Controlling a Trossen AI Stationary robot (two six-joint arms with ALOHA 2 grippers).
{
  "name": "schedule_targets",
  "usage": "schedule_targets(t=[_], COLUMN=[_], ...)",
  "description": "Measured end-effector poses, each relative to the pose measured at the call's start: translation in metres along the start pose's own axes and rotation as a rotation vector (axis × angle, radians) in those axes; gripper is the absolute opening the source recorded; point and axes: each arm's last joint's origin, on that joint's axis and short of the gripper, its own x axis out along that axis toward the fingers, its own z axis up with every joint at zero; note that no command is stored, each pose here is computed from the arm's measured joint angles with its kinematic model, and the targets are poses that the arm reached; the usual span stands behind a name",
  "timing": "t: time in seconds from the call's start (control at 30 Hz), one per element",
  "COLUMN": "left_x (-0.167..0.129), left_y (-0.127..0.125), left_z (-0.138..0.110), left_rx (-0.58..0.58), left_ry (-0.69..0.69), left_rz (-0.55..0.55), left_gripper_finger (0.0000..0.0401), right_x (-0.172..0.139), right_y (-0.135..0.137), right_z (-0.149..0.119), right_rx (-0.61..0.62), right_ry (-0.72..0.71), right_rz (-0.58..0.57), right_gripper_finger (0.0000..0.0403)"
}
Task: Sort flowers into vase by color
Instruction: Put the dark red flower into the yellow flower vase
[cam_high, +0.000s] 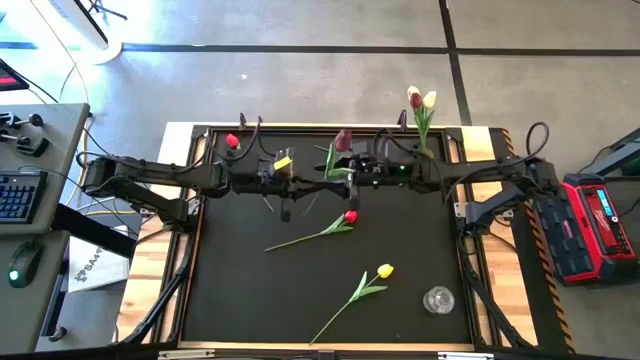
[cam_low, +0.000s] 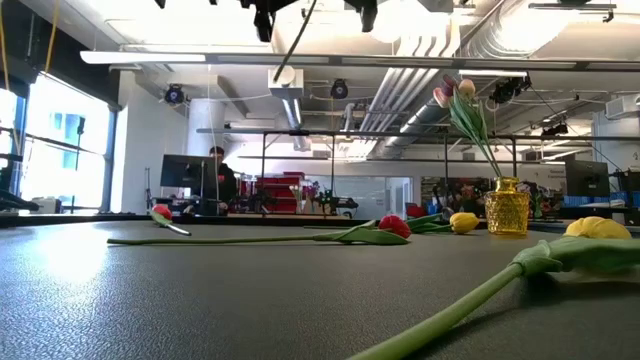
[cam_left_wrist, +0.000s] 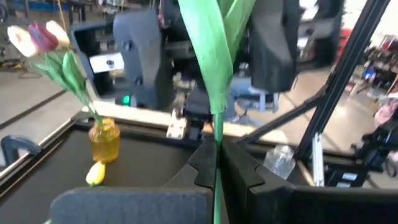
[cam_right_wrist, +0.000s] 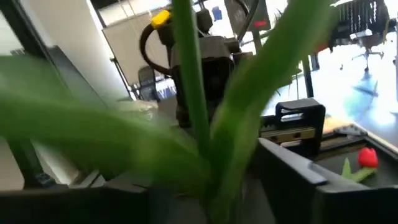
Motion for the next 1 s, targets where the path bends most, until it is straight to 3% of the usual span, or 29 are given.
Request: schedule_targets(t=[0.2,0.27,0.47,0.67,0.83,1.0], left_x=[0.000,0.000,0.000,-0.002,-0.006,-0.009], left_y=[0.001,0.001,0.004,0.011,0.024,0.029], left_z=[-0.005,-0.006,-0.008,-0.014,-0.025,-0.031], left_rx=[0.006,0.005,-0.024,-0.082,-0.146,-0.174], left_ry=[0.051,0.063,0.066,0.128,0.250,0.310], left_rz=[0.012,0.016,0.088,0.159,0.259,0.286], left_gripper_finger=[0.0000,0.0000,0.0017,0.0079,0.0133,0.0155], right_x=[0.001,0.001,0.001,-0.005,-0.031,-0.075], right_y=[0.000,0.000,-0.004,-0.010,-0.016,-0.019], right_z=[0.002,0.000,-0.004,-0.009,0.002,0.020], right_rx=[-0.001,-0.010,-0.002,-0.015,-0.057,-0.108], right_ry=[0.032,0.046,0.080,0.139,0.186,0.227], right_rz=[-0.012,-0.018,-0.107,-0.239,-0.436,-0.691], right_gripper_finger=[0.0042,0.0013,0.0004,0.0002,0.0001,0.0001])
